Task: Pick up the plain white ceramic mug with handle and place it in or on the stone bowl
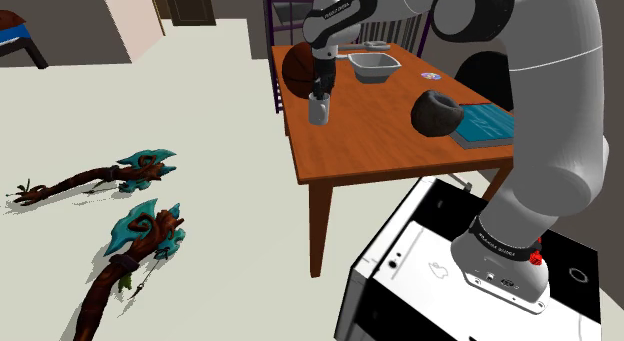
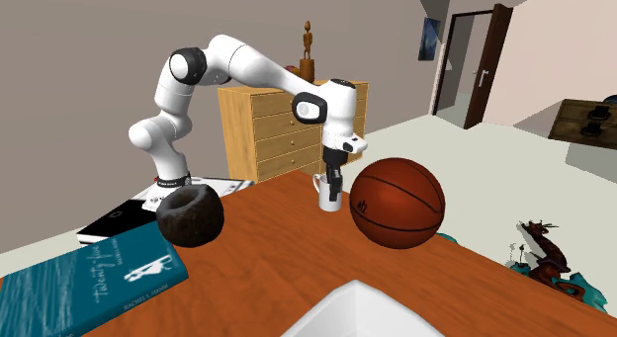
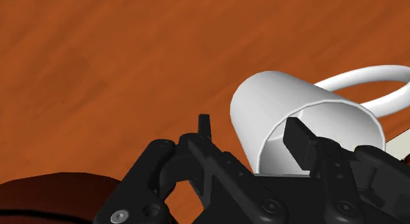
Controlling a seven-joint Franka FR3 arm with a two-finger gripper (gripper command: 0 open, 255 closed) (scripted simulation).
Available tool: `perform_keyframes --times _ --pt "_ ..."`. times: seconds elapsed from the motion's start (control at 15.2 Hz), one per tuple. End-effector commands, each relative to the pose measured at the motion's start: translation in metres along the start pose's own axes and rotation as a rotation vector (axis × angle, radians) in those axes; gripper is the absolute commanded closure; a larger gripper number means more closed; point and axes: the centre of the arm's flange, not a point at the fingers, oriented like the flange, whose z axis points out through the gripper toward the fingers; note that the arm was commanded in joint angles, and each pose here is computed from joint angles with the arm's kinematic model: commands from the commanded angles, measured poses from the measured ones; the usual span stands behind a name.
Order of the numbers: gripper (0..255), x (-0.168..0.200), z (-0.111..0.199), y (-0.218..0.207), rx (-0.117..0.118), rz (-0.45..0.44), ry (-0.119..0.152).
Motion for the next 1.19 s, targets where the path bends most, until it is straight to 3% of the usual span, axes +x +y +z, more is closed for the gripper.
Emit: perform_keyframes --times 0.0,0.53,1.12 --pt "255 0.0 0.0 0.0 0.0 0.0 0.0" --pt "255 0.0 0.0 0.0 0.0 0.0 0.0" --pt "255 -0.002 -0.047 -0.001 0.0 0.0 0.0"
